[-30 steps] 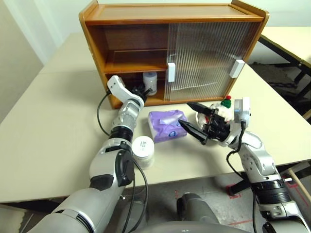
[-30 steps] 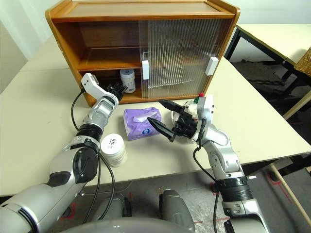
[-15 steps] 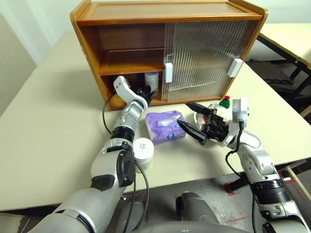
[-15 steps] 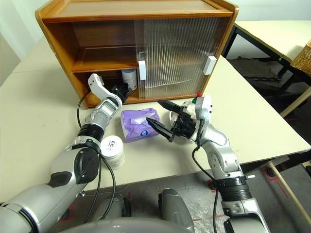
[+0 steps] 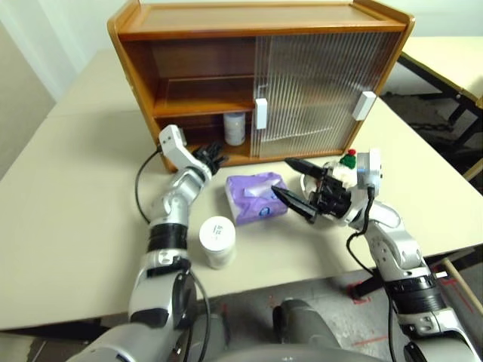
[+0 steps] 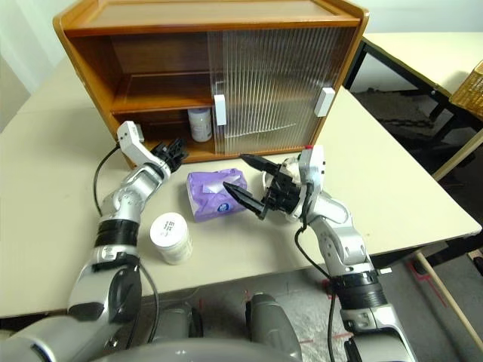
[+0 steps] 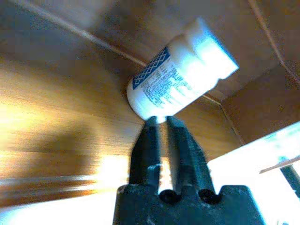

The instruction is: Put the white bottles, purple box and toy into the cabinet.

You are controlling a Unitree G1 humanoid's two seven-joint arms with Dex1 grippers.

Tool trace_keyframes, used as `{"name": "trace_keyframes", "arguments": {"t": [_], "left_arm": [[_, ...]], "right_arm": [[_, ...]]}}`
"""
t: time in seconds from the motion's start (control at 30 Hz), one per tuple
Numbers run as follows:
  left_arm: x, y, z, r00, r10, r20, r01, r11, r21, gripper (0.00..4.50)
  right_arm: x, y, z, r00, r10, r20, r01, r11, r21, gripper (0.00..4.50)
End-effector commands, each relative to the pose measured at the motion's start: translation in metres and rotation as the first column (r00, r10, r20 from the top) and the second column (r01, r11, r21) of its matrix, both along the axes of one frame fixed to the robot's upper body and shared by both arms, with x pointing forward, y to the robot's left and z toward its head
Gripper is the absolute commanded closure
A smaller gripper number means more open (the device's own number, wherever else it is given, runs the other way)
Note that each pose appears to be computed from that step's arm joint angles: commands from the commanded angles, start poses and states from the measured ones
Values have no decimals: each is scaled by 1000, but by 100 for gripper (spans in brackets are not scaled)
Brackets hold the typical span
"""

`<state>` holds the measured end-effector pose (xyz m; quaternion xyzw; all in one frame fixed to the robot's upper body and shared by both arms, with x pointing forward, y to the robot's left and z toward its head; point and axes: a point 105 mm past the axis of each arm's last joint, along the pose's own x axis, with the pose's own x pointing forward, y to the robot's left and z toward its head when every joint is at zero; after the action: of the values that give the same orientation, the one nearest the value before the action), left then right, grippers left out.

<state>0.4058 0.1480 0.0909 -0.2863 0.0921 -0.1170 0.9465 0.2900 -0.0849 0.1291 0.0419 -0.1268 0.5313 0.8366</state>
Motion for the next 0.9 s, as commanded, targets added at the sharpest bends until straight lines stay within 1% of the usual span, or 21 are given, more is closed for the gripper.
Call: {"name": "trace_keyframes", "arguments": {"t": [0.03, 0.1, 0.13, 0.17, 0.2, 0.27, 0.3, 0.33, 0.4, 0.47, 0.53, 0.7, 0.8, 0.9], "left_arm": [[-11, 6, 7, 999, -38, 28, 37, 998, 45, 273], [-20, 11, 15, 994, -79, 71, 75, 995, 62, 203], [-25, 13, 19, 989, -109, 95, 102, 992, 76, 159], [-28, 13, 21, 986, -130, 108, 121, 989, 86, 123], [-36, 15, 27, 971, -190, 147, 173, 977, 121, 77], [-50, 17, 37, 938, -283, 200, 249, 951, 181, 13], [-56, 20, 39, 919, -330, 218, 278, 931, 238, 2], [-63, 25, 40, 895, -383, 231, 304, 899, 314, 2], [-81, 33, 38, 828, -517, 220, 376, 801, 467, 2], [-98, 40, 33, 758, -626, 184, 445, 702, 555, 2], [-109, 45, 30, 711, -685, 160, 485, 642, 594, 2], [-147, 66, 19, 586, -809, 46, 589, 465, 661, 2], [-160, 66, 16, 537, -843, 26, 626, 419, 658, 2], [-176, 57, 7, 460, -888, -3, 685, 353, 637, 2]], "right_arm": [[2, 0, -1, 1000, 4, 0, -4, 1000, -3, 0], [2, -1, -1, 1000, 5, -1, -5, 1000, -4, 0], [3, -2, -2, 1000, 7, -3, -7, 1000, -5, 0], [3, -3, -2, 1000, 9, -4, -9, 1000, -6, 0], [2, -5, -2, 1000, 11, -7, -11, 1000, -7, 0], [2, -8, -3, 1000, 14, -11, -14, 1000, -9, 0], [1, -10, -3, 1000, 18, -14, -18, 1000, -12, 0], [1, -11, -4, 1000, 22, -17, -23, 1000, -17, 0], [1, -13, -5, 999, 30, -22, -31, 999, -27, 0], [2, -15, -6, 999, 36, -23, -37, 999, -38, 0], [3, -17, -6, 999, 38, -23, -39, 998, -43, 0], [7, -22, -3, 999, 45, -15, -45, 997, -60, 0], [7, -23, -3, 999, 44, -13, -45, 997, -63, 0], [7, -23, -2, 999, 48, -11, -49, 997, -62, 0]]}}
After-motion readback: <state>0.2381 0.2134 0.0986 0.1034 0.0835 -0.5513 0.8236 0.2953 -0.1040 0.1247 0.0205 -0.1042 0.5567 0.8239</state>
